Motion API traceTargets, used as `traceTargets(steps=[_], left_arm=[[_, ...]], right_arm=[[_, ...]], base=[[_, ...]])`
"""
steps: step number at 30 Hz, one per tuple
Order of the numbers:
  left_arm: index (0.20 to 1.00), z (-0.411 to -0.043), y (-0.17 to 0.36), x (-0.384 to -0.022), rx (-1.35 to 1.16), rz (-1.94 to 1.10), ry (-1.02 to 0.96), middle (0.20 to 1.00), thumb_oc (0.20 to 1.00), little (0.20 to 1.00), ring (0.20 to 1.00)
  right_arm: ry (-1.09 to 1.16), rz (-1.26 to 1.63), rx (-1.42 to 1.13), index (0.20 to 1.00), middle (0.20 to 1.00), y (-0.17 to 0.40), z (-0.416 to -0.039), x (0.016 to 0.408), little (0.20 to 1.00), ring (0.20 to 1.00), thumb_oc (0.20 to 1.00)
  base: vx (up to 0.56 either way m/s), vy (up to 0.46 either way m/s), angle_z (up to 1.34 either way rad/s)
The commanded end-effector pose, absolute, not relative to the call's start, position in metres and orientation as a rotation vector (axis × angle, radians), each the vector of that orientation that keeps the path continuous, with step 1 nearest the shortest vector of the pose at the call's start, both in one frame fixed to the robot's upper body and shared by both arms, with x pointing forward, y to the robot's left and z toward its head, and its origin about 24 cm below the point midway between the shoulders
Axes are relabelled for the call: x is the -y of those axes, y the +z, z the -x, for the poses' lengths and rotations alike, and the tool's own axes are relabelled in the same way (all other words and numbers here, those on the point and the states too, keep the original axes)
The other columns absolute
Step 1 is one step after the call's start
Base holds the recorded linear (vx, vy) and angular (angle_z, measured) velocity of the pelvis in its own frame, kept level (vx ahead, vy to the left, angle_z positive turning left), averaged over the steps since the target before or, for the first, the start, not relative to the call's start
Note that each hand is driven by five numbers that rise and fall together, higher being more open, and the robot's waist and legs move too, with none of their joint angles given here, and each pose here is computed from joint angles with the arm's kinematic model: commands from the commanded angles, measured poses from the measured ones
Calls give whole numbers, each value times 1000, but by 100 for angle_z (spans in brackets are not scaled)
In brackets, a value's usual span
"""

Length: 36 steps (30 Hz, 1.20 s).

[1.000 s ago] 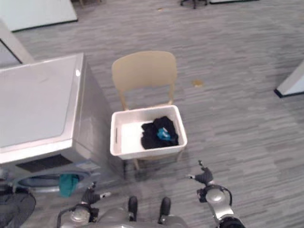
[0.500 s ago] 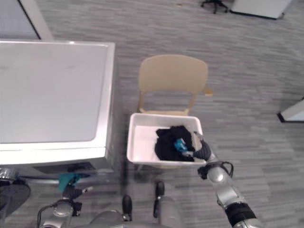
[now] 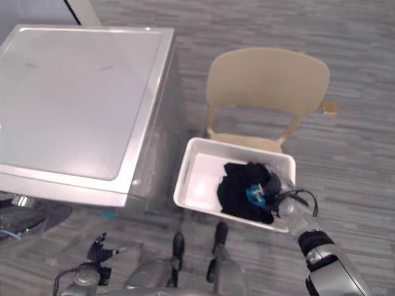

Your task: Grab the laundry basket,head to the washer,open it,put in the laundry and shut it.

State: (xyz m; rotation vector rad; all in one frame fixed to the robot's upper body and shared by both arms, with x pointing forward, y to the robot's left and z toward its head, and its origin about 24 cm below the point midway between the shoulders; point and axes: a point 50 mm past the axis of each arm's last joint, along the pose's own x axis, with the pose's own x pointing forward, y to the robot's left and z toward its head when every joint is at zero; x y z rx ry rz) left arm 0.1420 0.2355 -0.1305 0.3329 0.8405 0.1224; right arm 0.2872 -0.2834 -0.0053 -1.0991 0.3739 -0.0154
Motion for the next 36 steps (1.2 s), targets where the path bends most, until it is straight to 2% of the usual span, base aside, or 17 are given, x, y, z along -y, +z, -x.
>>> traceTargets(steps=[1, 8, 10, 15, 18, 20, 21, 22, 23, 28, 36], left_arm=[[1000, -152, -129, -232, -815, -366, 109, 1000, 1000, 1000, 1000], [1000, -156, -130, -219, -804, -349, 94, 1000, 1000, 1000, 1000], [1000, -177, -121, -213, -734, -345, 87, 1000, 1000, 1000, 1000], [1000, -194, -111, -215, -675, -350, 78, 1000, 1000, 1000, 1000], [1000, -200, -107, -214, -654, -354, 61, 1000, 1000, 1000, 1000], [1000, -207, -105, -213, -646, -353, 49, 1000, 1000, 1000, 1000], [1000, -207, -105, -213, -646, -353, 49, 1000, 1000, 1000, 1000], [1000, -206, -106, -214, -658, -352, 43, 1000, 1000, 1000, 1000], [1000, -205, -107, -213, -668, -352, 44, 1000, 1000, 1000, 1000], [1000, -197, -112, -214, -697, -343, 49, 1000, 1000, 1000, 1000], [1000, -180, -119, -220, -748, -314, 81, 1000, 1000, 1000, 1000]], right_arm=[[-37, 1179, -297, 1000, 1000, 9, -299, 281, 1000, 1000, 1000], [-66, 1189, -249, 1000, 1000, 12, -308, 268, 1000, 1000, 1000], [-92, 1282, -312, 1000, 1000, 21, -331, 270, 1000, 1000, 1000], [-109, 1331, -376, 1000, 1000, 34, -346, 274, 1000, 1000, 1000], [-132, 1296, -423, 1000, 1000, 36, -348, 279, 1000, 1000, 1000], [-143, 1115, -467, 1000, 1000, 28, -346, 273, 1000, 1000, 1000], [-143, 1115, -467, 1000, 1000, 28, -347, 273, 1000, 1000, 1000], [-153, 961, -464, 464, 464, 24, -346, 266, 464, 464, 464], [-165, 817, -436, 200, 200, 23, -348, 257, 200, 200, 200], [-168, 505, -269, 200, 200, 35, -354, 233, 200, 200, 200], [-16, 304, 29, 200, 200, 67, -330, 210, 200, 200, 200]], base=[[-27, -37, 1], [7, -26, -5], [-165, -38, -15], [-90, -21, 13], [-58, -22, 21], [-41, -26, 24], [-7, -27, 20], [26, -5, 31], [49, 8, 33], [46, 37, 6], [91, 75, -10]])
